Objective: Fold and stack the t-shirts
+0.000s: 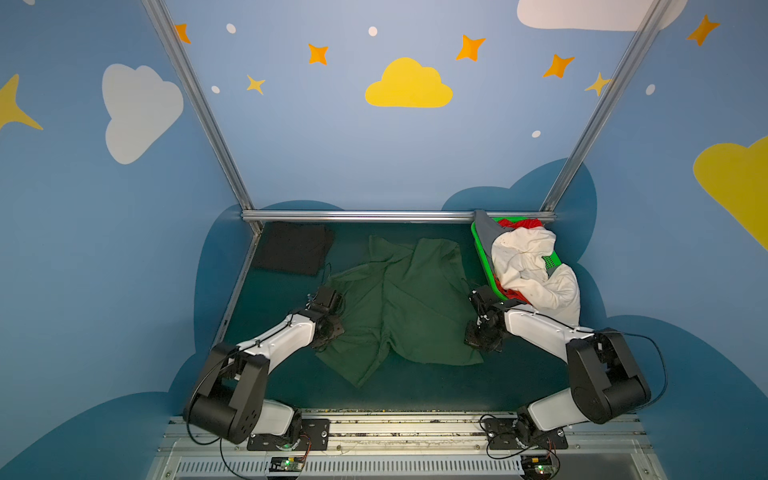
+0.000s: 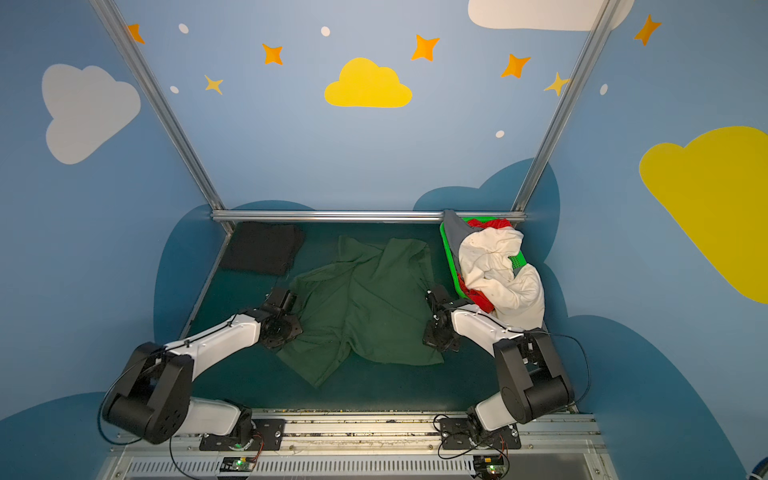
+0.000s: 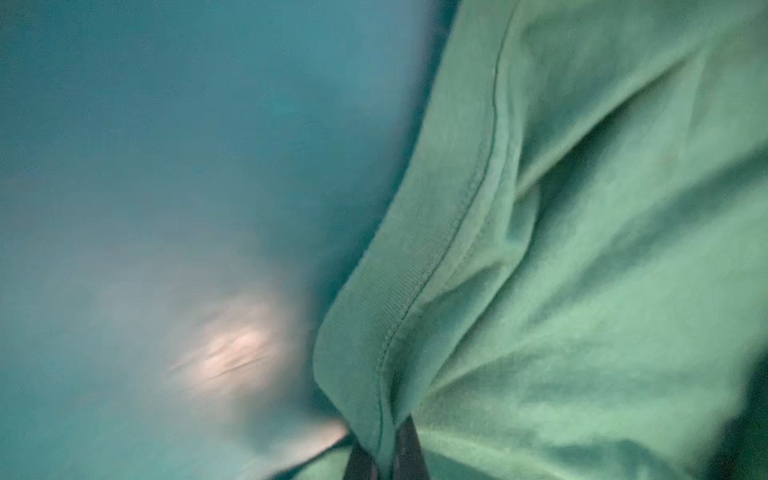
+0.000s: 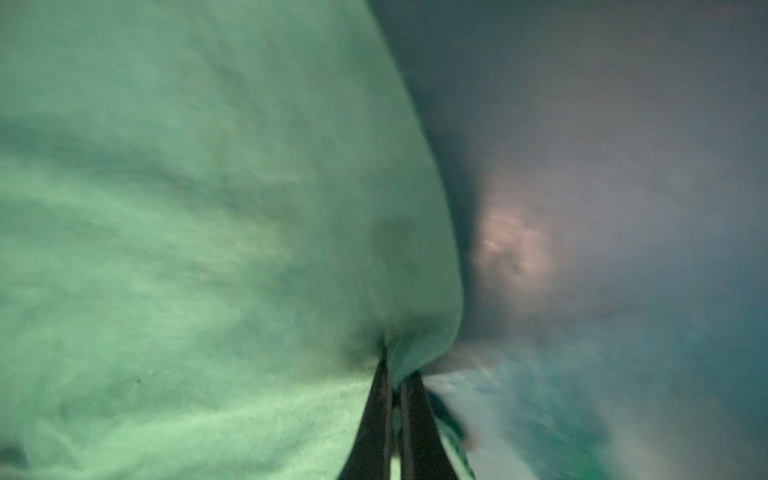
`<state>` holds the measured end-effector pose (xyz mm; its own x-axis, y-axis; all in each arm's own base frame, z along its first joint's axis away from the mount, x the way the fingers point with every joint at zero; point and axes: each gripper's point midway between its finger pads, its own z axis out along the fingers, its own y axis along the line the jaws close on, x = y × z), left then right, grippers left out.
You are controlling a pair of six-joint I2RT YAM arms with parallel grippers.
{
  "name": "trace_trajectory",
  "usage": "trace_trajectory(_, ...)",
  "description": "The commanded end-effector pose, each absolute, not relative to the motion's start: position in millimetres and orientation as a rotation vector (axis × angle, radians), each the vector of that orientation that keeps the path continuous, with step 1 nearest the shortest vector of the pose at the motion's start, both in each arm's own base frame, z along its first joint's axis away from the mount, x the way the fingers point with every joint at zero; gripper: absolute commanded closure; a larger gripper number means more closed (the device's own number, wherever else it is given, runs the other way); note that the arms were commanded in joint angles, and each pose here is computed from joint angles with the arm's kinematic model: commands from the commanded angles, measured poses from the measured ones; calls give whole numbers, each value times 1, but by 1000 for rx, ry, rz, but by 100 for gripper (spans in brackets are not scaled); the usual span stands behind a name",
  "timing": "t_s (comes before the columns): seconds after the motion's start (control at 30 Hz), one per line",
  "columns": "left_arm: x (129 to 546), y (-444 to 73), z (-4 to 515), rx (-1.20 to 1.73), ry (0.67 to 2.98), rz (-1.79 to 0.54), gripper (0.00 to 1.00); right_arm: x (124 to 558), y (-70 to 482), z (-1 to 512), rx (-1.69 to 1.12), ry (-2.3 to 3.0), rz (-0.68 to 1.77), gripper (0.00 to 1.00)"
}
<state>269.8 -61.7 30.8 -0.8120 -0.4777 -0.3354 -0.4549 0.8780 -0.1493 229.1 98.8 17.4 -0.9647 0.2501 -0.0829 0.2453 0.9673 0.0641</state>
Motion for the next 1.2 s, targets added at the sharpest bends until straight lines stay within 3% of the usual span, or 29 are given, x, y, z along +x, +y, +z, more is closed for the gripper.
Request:
trace_trajectory(0.0,236,-30,34,-787,2682,74,96,221,82,26,403,3036,-38,100)
trace_trajectory(0.27,188,8,54,-987,2463,109,96,211,68,32,421,3058,-136,100)
trace_trajectory(0.47,188,27,72,-1064,2377,108,95,193,43,44,508,3023,-226,100)
trace_trajectory(0.67,211,26,74,-1077,2445,134,53,193,49,46,538,3035,-107,100)
trace_trajectory(0.73,223,25,83,-1061,2433,130,43,196,54,45,532,3048,-78,55)
trace_trajectory(0.8,236,24,96,-1036,2414,125,32,199,56,46,520,3049,-65,55)
trace_trajectory(0.87,253,22,114,-977,2405,111,29,205,54,55,496,3022,-85,51)
trace_trajectory(0.93,267,22,132,-934,2385,119,27,215,50,70,454,2976,-109,32)
trace_trajectory(0.97,275,22,142,-912,2374,120,26,226,53,81,408,2942,-92,28)
trace_trajectory(1.17,342,-46,167,-592,2408,-185,19,313,113,124,223,2769,276,22)
